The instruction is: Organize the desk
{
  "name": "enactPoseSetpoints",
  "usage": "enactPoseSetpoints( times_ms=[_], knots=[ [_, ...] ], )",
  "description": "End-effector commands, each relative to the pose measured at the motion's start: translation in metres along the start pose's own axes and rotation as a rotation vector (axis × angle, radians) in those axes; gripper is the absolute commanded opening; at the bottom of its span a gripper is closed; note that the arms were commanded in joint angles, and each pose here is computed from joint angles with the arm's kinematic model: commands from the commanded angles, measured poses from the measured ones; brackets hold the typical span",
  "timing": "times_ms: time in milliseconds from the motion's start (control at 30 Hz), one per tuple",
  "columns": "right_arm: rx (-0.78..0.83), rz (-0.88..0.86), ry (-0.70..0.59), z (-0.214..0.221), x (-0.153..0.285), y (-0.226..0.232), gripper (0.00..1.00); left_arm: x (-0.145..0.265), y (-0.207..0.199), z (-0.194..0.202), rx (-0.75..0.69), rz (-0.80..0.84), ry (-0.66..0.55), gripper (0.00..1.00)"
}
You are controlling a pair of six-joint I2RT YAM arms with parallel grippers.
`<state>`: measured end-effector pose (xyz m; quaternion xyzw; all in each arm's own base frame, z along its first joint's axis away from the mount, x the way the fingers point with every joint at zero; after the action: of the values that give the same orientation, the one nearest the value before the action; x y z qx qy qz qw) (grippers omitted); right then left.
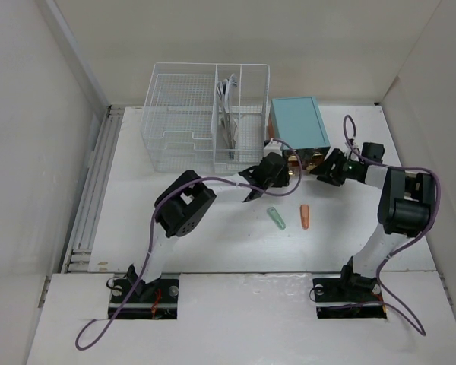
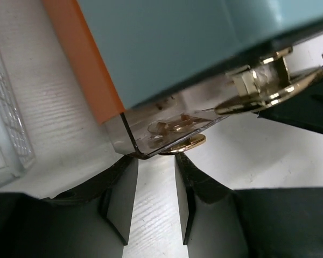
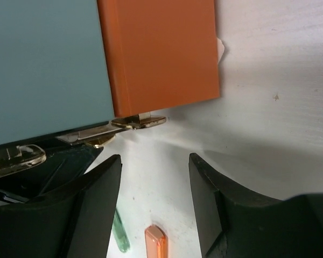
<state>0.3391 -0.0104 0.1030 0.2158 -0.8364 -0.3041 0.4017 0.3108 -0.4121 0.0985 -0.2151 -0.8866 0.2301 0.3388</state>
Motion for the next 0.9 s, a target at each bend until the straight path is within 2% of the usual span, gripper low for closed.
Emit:
enactPoseSetpoints(
  times_ms=[0,200,533,767,833,867],
  knots=[
    [0.005,-0.021,-0.081,-0.009,-0.008,0.002,0.59,-0.001,-0.013,-0.023,0.036,0.049,-0.052,0.31],
    [-0.007,-0.077,-0.154,-0.011,-0.013,0.003,0.6,-0.007,-0.011,-0.026,0.05,0.05,-0.05,0.31],
    [-0.037,-0.143,-0.199,-0.014,-0.028,0.009,0.61,-0.016,-0.003,-0.036,0.061,0.032,-0.055,0.32],
    [-0.041,-0.135,-0.249,-0.02,-0.035,0.007,0.61,-0.017,-0.003,-0.041,0.067,0.039,-0.059,0.32],
    [-0.05,-0.136,-0.249,-0.018,-0.035,0.006,0.58,-0.017,-0.003,-0.041,0.066,0.046,-0.053,0.32],
    [-0.052,-0.127,-0.254,-0.016,-0.035,0.005,0.53,-0.014,-0.002,-0.04,0.066,0.043,-0.051,0.32]
  ],
)
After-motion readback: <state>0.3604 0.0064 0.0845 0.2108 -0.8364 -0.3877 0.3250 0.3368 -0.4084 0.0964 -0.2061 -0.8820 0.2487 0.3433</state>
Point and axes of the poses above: each gripper's point midway between its finger pads, its own x axis back along the fingers, its own y axis along the line the jaws close on, z = x × y, the point moved 9 cm from there along x, back along the fingers, and after that the axes turned 9 degrees about x, right-handed, at the moved point
